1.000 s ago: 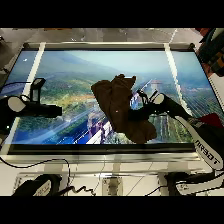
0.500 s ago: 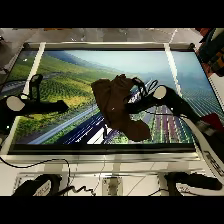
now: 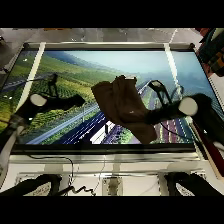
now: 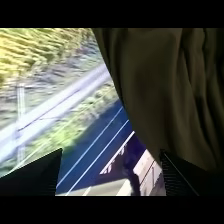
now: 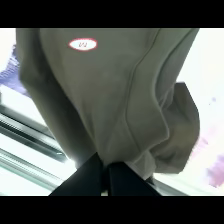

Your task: Fold the clothes and pants, and hang the long-sleeved shirts on hangers.

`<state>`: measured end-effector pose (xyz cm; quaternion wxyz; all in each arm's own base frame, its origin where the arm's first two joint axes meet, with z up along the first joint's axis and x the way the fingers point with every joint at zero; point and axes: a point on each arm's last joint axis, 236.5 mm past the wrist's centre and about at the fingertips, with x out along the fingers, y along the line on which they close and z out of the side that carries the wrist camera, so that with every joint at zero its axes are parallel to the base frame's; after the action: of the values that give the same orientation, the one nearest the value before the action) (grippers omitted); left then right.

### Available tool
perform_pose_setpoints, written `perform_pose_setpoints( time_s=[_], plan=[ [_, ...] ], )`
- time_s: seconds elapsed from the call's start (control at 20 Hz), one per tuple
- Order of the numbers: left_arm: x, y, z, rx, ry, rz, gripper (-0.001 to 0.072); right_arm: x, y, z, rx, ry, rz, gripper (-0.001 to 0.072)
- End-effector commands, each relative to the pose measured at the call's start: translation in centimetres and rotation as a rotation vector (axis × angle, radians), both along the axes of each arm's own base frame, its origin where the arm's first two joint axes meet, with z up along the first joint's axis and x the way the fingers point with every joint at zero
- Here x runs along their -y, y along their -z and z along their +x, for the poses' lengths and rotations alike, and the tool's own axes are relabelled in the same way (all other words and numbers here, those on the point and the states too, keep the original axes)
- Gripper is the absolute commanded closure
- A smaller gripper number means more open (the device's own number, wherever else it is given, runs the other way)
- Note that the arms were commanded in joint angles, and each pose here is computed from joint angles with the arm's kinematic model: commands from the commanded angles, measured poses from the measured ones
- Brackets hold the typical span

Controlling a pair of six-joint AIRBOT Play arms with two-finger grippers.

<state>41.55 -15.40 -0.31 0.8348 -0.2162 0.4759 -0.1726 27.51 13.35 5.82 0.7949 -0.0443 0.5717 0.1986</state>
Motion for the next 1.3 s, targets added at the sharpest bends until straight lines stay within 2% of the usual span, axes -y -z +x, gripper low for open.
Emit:
perform_pose_setpoints(
  time_s=[0.0,0.1,0.25,0.3,0.35,0.65,0.7,0.8,0.85,0.9,0.95,1.15,1.25],
  plan=[
    [3.1,4.1,1.3,-0.055,-0.054,-0.063,0.0009,5.9,-0.2,-2.3,0.081,0.224,-0.115,0.0697],
    [4.2,5.9,1.5,-0.083,-0.075,-0.079,0.0009,8.8,-1.1,-2.4,0.160,0.346,-0.161,0.0697],
    [5.8,7.4,1.9,-0.096,-0.076,-0.084,0.0011,8.8,-2.6,-1.5,0.245,0.364,-0.124,0.0697],
    [6.5,7.4,2.4,-0.091,-0.065,-0.085,0.0032,8.6,-2.8,-1.1,0.262,0.363,-0.115,0.0697],
    [7.1,7.3,3.1,-0.083,-0.057,-0.087,0.0091,8.5,-3.0,-0.8,0.277,0.361,-0.106,0.0697],
    [10.3,9.2,5.7,-0.127,0.017,-0.109,0.0107,8.2,-3.3,-0.3,0.298,0.359,-0.092,0.0697],
    [10.8,9.6,5.8,-0.138,0.032,-0.112,0.0130,8.2,-3.3,-0.3,0.298,0.359,-0.092,0.0697],
    [11.2,9.9,6.3,-0.140,0.037,-0.115,0.0234,8.1,-3.3,-0.3,0.297,0.358,-0.089,0.0697],
    [11.2,9.8,6.6,-0.135,0.034,-0.116,0.0321,8.0,-3.4,-0.3,0.297,0.358,-0.083,0.0697],
    [11.2,9.5,6.9,-0.123,0.029,-0.117,0.0538,7.8,-3.4,-0.3,0.296,0.357,-0.074,0.0696],
    [11.1,8.9,7.3,-0.113,0.028,-0.122,0.0692,7.6,-3.4,-0.2,0.298,0.357,-0.065,0.0696],
    [9.7,1.9,9.4,0.014,0.021,-0.150,0.0695,7.4,-5.1,1.1,0.377,0.354,-0.039,0.0697],
    [6.6,-4.0,10.3,0.155,0.017,-0.092,0.0695,7.5,-8.9,3.2,0.519,0.353,-0.020,0.0697]
  ],
)
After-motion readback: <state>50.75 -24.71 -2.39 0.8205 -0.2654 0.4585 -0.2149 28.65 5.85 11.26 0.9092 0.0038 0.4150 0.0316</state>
